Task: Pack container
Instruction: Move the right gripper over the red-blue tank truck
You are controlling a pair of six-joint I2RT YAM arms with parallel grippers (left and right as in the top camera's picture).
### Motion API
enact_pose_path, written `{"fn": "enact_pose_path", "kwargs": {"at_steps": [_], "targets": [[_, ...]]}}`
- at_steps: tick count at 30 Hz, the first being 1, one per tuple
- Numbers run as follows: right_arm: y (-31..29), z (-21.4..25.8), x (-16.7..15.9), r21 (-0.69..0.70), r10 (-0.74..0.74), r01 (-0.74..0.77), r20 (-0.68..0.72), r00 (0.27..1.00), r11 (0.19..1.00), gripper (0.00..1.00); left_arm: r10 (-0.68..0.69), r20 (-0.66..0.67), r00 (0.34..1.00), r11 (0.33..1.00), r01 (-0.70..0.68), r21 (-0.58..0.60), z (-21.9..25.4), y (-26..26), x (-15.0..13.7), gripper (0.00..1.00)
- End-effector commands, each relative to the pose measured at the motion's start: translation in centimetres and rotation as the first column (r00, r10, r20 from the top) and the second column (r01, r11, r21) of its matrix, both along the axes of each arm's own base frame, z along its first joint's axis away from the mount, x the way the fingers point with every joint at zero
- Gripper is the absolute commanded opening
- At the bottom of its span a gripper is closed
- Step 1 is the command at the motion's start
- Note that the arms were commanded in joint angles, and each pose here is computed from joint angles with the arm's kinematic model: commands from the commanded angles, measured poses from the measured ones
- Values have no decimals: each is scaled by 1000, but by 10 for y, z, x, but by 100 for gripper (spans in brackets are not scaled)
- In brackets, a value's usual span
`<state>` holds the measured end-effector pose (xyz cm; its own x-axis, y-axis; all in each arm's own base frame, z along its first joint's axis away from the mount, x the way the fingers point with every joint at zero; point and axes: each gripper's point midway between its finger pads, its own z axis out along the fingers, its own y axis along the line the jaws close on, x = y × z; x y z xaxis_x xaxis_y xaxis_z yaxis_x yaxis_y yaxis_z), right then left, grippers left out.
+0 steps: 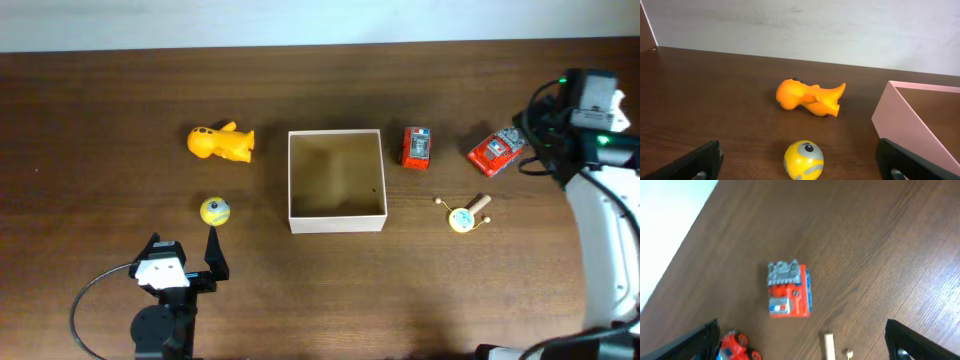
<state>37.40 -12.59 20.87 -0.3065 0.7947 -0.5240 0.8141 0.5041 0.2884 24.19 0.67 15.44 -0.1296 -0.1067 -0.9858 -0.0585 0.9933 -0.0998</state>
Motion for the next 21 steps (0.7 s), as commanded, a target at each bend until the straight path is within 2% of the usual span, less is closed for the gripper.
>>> {"fn": "enact_pose_path", "kwargs": {"at_steps": [1,8,12,17,21], "targets": [[-6,-10,13,88,-12,10,24,1000,996,99,-6,-1,1000,1000,6,-4,-2,-1,0,99],[0,-28,47,142,79,-90,78,994,986,99,-6,-1,1000,1000,6,-3,-2,-1,0,99],[1,-41,39,125,135,-135,6,991,983,99,-6,-1,1000,1000,6,-3,-2,-1,0,99],[7,-53,19,166,136,-120,-86,987,979,99,-6,-1,1000,1000,6,-3,-2,-1,0,99],[15,-54,21,167,164,-148,-87,983,975,99,-6,-1,1000,1000,6,-4,-2,-1,0,99]]}}
